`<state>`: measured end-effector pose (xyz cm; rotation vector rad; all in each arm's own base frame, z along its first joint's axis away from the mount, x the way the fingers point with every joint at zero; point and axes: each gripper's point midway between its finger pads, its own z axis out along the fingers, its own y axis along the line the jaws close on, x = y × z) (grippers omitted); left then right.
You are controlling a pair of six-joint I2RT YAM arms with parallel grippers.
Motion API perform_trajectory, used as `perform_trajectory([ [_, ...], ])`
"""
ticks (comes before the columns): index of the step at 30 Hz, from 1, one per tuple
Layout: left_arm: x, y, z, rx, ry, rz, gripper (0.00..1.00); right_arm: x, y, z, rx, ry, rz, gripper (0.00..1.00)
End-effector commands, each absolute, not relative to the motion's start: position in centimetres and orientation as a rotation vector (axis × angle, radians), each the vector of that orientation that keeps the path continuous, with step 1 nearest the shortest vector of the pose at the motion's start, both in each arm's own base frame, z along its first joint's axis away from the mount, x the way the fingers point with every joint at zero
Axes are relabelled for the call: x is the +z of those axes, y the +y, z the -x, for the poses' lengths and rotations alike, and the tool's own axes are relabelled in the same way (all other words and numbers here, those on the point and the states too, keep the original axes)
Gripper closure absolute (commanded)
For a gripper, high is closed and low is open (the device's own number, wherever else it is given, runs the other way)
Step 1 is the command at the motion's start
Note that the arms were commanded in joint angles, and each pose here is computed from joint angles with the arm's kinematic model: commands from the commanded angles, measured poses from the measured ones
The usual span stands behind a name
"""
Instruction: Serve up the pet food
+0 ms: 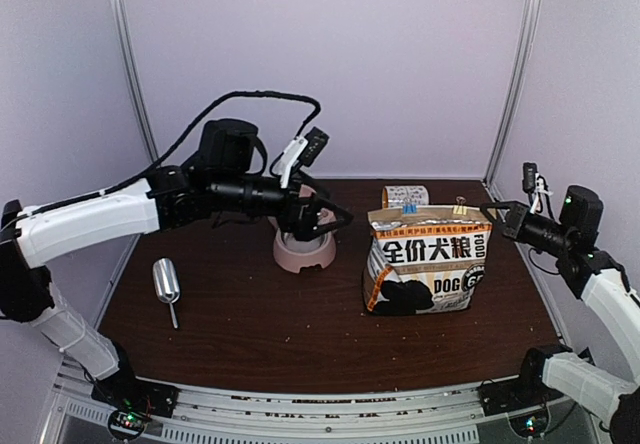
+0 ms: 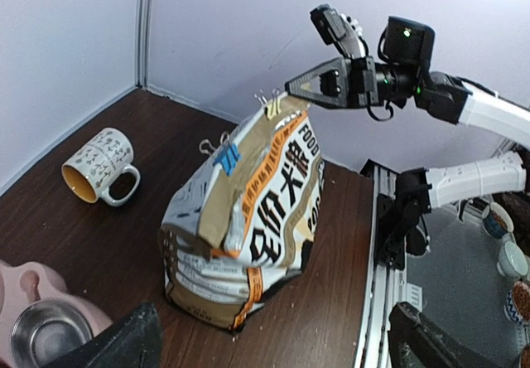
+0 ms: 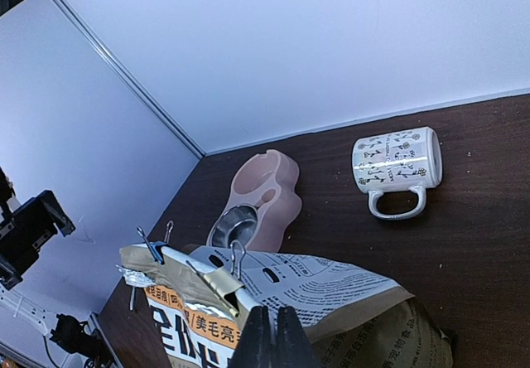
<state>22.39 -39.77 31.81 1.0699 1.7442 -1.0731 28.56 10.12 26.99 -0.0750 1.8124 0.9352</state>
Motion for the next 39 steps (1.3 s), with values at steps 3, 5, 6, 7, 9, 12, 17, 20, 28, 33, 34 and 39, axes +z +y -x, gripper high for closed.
perform_trajectory([
  [3, 32.6, -45.9, -27.1, -1.192, 1.767, -0.899, 0.02, 29.2, 12.3, -26.1, 1.031, 1.719, 0.230, 1.00],
  [5, 31.8, -47.1, -27.5, -1.226, 1.796, -0.899, 0.02, 29.1, 12.4, -25.9, 1.036, 1.713, 0.234, 1.00],
  [6, 31.2, -47.5, -27.5, -1.237, 1.808, -0.907, 0.02, 29.2, 12.4, -25.8, 1.035, 1.708, 0.235, 1.00],
  [7, 30.9, -47.9, -27.3, -1.255, 1.809, -0.926, 0.02, 29.3, 12.4, -25.7, 1.035, 1.704, 0.236, 1.00],
  [9, 30.6, -48.5, -26.6, -1.276, 1.796, -0.964, 0.02, 29.5, 12.4, -25.6, 1.037, 1.699, 0.235, 1.00],
  [12, 29.9, -49.4, -25.9, -1.309, 1.789, -1.010, 0.02, 29.7, 12.4, -25.6, 1.043, 1.693, 0.232, 1.00],
  [17, 28.3, -50.4, -25.9, -1.331, 1.830, -1.034, 0.26, 30.0, 12.4, -25.6, 1.054, 1.685, 0.227, 1.00],
  [20, 28.0, -50.5, -26.0, -1.319, 1.835, -1.041, 0.41, 30.2, 12.5, -25.5, 1.058, 1.677, 0.225, 1.00],
  [28, 27.0, -51.1, -25.8, -1.327, 1.843, -1.079, 0.52, 30.7, 12.7, -25.3, 1.072, 1.669, 0.226, 1.00],
  [33, 26.4, -51.5, -24.9, -1.358, 1.845, -1.113, 0.77, 30.8, 13.5, -25.1, 1.090, 1.673, 0.249, 1.00],
  [34, 26.3, -51.4, -24.8, -1.361, 1.847, -1.119, 0.84, 30.8, 13.8, -25.1, 1.092, 1.675, 0.255, 1.00],
  [39, 27.4, -49.6, -24.0, -1.327, 1.803, -1.116, 1.00, 30.8, 14.8, -24.9, 1.087, 1.707, 0.286, 1.00],
])
